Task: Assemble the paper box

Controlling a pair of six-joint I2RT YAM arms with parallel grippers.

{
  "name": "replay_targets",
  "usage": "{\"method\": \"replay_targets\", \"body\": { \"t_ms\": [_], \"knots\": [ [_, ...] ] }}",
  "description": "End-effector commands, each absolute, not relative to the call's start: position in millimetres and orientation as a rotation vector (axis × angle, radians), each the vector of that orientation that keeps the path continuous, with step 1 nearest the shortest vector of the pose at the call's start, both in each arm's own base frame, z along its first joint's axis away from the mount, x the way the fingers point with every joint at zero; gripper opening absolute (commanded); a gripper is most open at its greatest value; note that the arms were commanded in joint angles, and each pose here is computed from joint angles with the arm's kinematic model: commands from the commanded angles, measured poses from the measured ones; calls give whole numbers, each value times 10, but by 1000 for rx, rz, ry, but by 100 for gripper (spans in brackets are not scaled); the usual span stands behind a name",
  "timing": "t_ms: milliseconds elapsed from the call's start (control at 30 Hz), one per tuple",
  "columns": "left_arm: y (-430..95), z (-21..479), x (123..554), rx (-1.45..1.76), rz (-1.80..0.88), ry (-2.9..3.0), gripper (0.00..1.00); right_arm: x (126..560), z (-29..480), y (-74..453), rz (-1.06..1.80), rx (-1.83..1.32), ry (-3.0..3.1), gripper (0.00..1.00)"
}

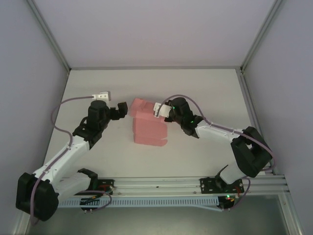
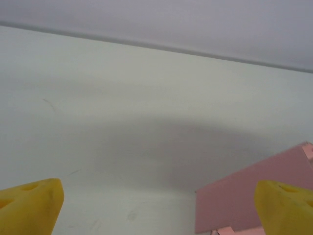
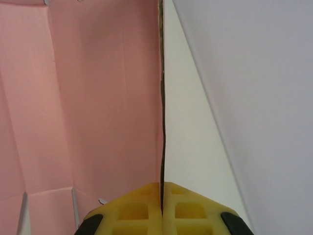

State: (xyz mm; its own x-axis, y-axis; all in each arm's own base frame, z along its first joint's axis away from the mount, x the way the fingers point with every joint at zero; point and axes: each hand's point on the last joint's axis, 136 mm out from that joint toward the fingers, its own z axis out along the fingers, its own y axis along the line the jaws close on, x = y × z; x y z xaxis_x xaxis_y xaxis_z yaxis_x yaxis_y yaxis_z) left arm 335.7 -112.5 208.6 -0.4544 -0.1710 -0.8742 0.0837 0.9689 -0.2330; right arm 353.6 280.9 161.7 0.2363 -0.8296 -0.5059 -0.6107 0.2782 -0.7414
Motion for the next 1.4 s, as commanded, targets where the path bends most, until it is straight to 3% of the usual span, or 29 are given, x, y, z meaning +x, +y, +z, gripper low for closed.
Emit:
{"method": "replay_targets", "body": {
  "t_ms": [0,400,900,1067,1367],
  "knots": [
    [-963,2099,3390,-154,-282,2048,100,3617,1810,2788,-448,-1402,1341,0],
    [-662,1631,3517,-325,-340,2111,100,3503,1564,3010,-510,-1482,1186,0],
    [-641,1164,3494,-307,-359,2147,100,3411,1513,3080,-455,-1480,1184,0],
    [-811,1034,3565,-226,-432,2178,100,3420,1496,3082,-451,-1469,1201,0],
    [-1613,1163,3513,221,-655,2119,94,3385,1533,3110,-428,-1468,1208,0]
  ]
}}
